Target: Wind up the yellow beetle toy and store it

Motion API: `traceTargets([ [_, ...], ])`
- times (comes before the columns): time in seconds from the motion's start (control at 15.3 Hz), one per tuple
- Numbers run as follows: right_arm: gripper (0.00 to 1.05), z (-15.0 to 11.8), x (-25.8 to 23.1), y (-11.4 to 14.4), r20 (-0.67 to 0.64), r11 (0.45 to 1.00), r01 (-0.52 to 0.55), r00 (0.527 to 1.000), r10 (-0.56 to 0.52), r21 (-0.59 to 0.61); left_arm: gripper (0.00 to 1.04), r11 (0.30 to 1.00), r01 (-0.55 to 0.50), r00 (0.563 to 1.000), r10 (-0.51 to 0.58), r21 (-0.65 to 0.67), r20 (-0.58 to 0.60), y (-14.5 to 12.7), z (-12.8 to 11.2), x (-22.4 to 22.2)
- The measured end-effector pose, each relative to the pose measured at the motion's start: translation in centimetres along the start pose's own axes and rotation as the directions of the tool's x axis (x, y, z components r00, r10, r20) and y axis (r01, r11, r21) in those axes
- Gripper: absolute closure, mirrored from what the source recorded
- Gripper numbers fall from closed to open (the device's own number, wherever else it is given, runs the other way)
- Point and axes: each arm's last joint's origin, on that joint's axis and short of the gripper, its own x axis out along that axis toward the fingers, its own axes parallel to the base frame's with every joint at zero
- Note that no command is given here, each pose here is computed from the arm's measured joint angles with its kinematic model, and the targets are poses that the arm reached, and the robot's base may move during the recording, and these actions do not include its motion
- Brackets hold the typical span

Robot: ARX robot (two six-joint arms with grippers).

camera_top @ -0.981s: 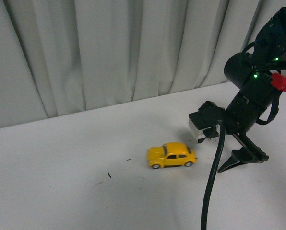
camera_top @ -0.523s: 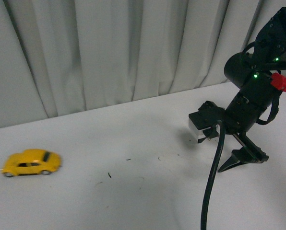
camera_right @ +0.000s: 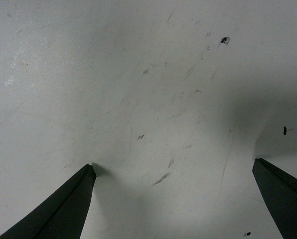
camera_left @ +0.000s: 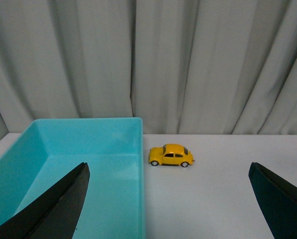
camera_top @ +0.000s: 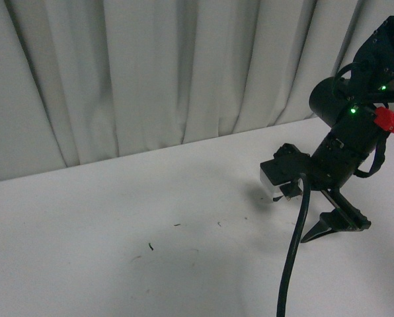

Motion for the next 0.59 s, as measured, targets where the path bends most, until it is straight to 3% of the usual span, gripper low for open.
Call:
traceTargets([
  [0.13, 0.07, 0.7, -0.2, -0.1, 0.022, 0.999, 0.023, 0.999, -0.022, -0.031, 0.07, 1.000, 0.000, 1.000, 0.000, 0.000, 0.000, 0.0, 0.0, 0.0],
  [0.26, 0.07, 2.5, -2.4, -1.5, 0.098, 0.987, 0.132, 0.988, -0.123, -0.096, 0.07, 1.000, 0.000, 1.000, 0.000, 0.000, 0.000, 0.0, 0.0, 0.0],
  [0.33, 0.07, 5.5, -9.0, -3.7, 0.139, 0.924, 0.333, 0.940, -0.310, -0.187, 0.07, 1.000, 0.000, 1.000, 0.000, 0.000, 0.000, 0.0, 0.0, 0.0],
  [0.52, 0.07, 9.4, -15.4, -3.1, 0.193, 0.840, 0.476, 0.878, -0.438, -0.260, 0.07, 1.000, 0.000, 1.000, 0.000, 0.000, 0.000, 0.0, 0.0, 0.0],
  [0.59, 0.08, 10.6, -16.4, -3.0, 0.198, 0.796, 0.545, 0.838, -0.508, -0.264, 0.07, 1.000, 0.000, 1.000, 0.000, 0.000, 0.000, 0.0, 0.0, 0.0],
])
